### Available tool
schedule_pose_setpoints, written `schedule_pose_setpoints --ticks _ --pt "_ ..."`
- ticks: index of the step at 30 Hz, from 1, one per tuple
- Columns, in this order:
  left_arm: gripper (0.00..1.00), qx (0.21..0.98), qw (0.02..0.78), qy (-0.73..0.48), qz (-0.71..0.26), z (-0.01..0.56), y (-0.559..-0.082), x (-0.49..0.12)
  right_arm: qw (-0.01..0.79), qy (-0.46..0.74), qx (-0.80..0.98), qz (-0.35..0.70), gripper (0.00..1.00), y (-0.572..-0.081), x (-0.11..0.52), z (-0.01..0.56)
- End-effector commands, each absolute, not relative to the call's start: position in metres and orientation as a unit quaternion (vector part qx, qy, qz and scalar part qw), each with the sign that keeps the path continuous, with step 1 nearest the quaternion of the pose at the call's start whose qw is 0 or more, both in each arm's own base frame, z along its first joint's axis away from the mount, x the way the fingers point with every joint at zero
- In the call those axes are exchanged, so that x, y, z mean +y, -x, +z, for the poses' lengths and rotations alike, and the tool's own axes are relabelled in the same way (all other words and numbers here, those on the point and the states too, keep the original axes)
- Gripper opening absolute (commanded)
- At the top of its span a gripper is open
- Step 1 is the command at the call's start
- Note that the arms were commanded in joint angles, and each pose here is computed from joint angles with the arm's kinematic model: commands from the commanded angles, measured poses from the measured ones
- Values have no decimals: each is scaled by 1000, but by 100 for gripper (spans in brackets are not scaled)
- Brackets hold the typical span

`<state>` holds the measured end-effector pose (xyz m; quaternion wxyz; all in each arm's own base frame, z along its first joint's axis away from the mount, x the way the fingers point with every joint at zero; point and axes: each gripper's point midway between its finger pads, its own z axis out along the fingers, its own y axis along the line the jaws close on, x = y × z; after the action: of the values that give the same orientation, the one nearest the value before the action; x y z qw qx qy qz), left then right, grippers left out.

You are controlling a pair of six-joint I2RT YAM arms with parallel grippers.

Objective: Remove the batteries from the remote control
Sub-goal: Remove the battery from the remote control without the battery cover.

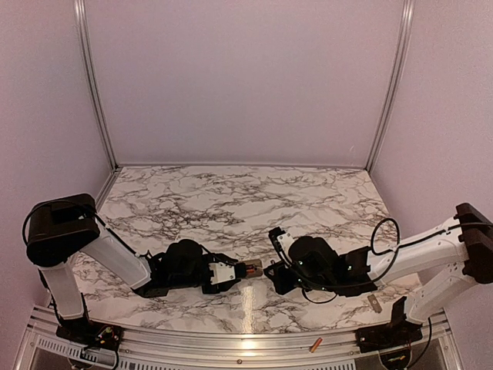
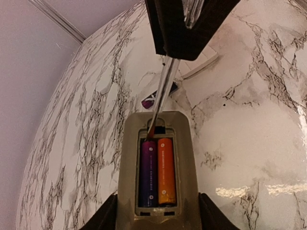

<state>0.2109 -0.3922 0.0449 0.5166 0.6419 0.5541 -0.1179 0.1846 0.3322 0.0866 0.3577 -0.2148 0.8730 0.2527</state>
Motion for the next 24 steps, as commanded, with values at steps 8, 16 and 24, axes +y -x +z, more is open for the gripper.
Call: schedule_pose_setpoints --ticks 8,16,24 --pt "0 549 525 -639 -123 50 -211 -400 362 212 874 246 0 -191 343 87" --pt "0 549 525 -639 -123 50 -211 -400 368 215 868 255 0 -193 345 89" --pt "0 545 525 -641 -129 51 -208 -401 334 251 849 323 0 -176 361 89"
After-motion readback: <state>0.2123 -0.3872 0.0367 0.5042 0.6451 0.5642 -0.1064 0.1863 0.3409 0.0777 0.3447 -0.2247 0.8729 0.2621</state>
